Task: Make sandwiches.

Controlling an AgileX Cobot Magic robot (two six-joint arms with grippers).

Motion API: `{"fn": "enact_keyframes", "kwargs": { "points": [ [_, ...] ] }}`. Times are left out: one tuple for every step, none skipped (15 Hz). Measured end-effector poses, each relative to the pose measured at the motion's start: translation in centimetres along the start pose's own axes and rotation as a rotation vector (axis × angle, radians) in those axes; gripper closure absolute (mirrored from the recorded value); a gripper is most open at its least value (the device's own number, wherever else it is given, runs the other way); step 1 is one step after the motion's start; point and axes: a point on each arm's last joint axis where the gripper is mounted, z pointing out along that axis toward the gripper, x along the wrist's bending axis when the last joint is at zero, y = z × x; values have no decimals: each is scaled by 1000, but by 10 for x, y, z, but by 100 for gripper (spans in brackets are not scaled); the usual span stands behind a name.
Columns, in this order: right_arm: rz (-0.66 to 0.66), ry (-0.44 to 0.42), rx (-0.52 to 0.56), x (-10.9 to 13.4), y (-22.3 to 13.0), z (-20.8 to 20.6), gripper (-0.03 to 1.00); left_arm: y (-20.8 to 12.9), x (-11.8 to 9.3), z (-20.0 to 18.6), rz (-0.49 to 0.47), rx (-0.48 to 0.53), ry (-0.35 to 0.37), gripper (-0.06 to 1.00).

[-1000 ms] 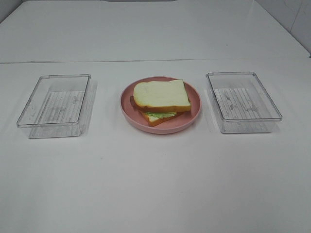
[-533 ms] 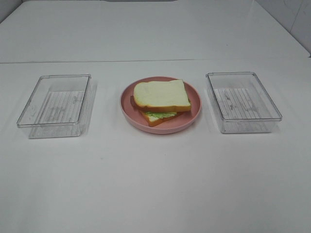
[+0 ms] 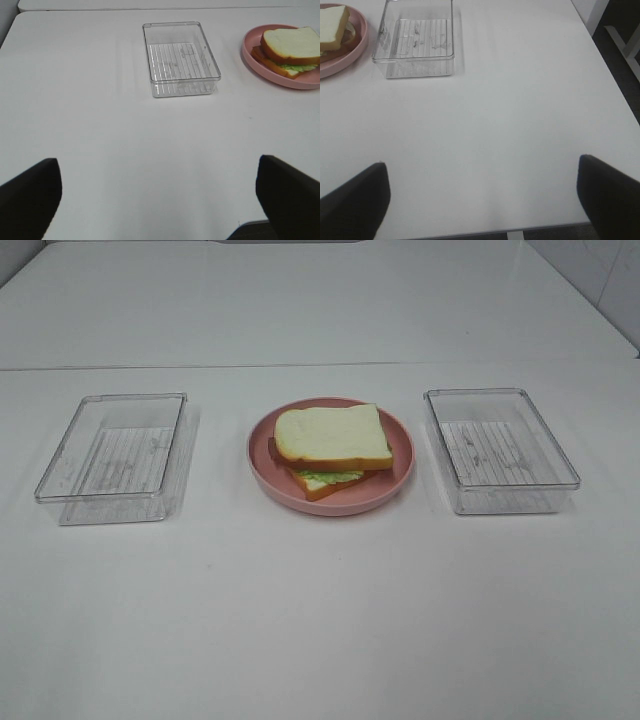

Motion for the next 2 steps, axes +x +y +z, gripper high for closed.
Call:
{"fn": "enact_keyframes", "kwargs": {
  "points": [
    [0,0,0,0,0,0,-1,0,0,0,0,0,0,-3],
    [0,0,0,0,0,0,-1,0,0,0,0,0,0,-3]
  ]
}}
